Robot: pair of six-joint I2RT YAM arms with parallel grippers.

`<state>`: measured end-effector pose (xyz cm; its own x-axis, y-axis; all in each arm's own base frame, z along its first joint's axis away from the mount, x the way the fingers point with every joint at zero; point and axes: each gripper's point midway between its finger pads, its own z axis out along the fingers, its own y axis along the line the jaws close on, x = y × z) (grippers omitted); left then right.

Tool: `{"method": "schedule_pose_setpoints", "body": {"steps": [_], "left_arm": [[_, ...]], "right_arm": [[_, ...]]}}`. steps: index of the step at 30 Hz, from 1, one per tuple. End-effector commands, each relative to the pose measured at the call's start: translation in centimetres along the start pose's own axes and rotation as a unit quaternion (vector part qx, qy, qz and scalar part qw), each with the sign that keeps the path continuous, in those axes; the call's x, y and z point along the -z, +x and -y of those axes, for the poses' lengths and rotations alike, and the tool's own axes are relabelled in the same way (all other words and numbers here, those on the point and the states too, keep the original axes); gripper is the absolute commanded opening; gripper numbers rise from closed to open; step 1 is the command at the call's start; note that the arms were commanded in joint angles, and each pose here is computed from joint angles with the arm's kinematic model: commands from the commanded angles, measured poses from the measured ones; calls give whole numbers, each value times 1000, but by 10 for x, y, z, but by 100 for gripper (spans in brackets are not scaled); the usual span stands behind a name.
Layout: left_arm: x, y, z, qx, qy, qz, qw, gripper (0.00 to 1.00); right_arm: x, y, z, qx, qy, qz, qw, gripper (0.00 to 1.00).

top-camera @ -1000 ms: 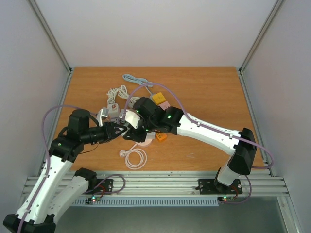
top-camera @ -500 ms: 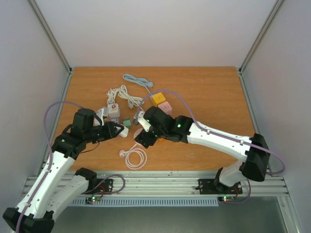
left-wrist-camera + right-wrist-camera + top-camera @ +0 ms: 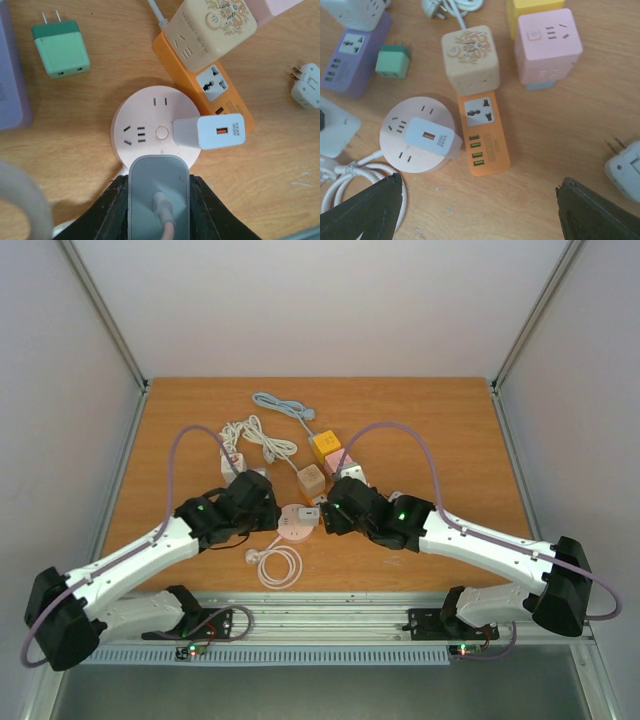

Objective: Insert the plug

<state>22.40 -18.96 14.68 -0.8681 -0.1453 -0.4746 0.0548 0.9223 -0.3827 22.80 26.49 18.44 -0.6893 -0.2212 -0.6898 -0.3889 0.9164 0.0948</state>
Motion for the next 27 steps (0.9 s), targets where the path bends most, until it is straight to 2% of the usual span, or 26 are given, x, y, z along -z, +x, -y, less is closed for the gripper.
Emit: {"method": "schedule_pose_setpoints", "body": {"steps": [1,11,27], "left_arm": [[-17,-21,5,11,-13,70,997,9],[-55,-11,13,-34,5,62,998,9],[-72,5,-10,-42,-59,33,997,8]], "right_arm": [[6,3,20,-69,39,11,997,85],[5,10,26,-69,47,7,996,86],[-2,17,30,-63,62,-6,996,87]]}}
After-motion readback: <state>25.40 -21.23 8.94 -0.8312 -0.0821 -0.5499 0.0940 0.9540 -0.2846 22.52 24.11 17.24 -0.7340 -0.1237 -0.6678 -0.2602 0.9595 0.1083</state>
